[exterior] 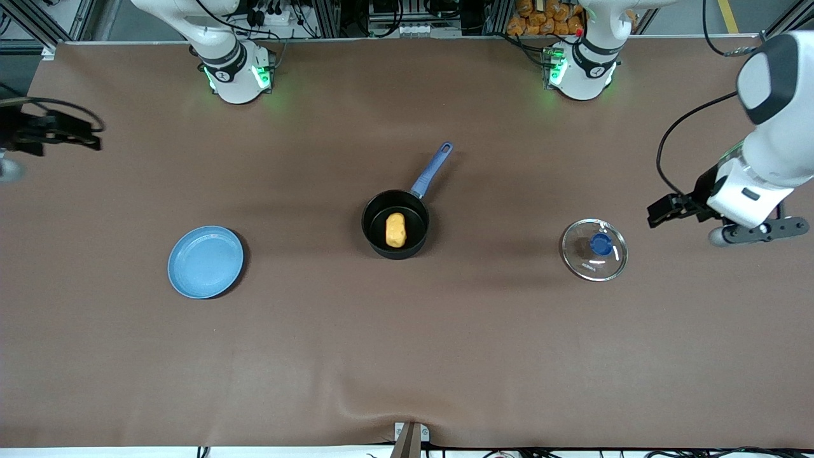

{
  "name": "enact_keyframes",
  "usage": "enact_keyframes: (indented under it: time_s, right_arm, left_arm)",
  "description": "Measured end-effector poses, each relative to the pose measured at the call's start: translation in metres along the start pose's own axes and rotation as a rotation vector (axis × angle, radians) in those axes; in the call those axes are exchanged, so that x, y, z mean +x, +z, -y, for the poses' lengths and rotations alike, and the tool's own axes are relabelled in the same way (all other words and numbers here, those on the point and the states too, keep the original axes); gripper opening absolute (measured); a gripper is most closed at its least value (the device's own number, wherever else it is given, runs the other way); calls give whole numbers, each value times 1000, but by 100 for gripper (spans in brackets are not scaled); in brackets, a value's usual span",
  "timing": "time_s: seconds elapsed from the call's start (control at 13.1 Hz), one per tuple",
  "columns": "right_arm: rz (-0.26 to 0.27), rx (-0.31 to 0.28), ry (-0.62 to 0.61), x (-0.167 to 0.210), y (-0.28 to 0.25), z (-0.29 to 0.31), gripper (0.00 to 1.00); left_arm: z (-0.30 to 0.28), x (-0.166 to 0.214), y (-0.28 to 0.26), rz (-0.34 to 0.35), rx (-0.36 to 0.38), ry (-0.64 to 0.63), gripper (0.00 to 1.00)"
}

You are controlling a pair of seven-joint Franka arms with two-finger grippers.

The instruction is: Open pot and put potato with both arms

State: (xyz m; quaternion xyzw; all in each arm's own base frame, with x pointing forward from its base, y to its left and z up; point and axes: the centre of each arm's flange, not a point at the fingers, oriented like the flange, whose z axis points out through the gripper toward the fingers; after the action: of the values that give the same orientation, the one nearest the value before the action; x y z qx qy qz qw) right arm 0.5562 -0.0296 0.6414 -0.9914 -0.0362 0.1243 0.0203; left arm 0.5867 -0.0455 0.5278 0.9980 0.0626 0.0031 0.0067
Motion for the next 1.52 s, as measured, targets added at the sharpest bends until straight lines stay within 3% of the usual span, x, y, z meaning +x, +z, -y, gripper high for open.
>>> enact_keyframes:
  time_s: [0.38,0.76,1.22,1.37,1.52]
  right_arm:
    - [-2,0,-11,27,42,3,100]
    - [-122,-20,-15,31,76,6,100]
    - [-245,-39,-22,17,47,13,100]
    - [-266,-41,-21,19,38,12,100]
    - [-252,-39,-20,20,38,12,100]
  left_arm:
    - [-3,-20,-56,-5,6,9,100]
    - [-12,-55,-105,-52,10,39,100]
    - [-13,-83,-121,-74,18,45,100]
    - [-12,-83,-122,-77,17,44,100]
    - [-12,-83,-125,-81,16,44,100]
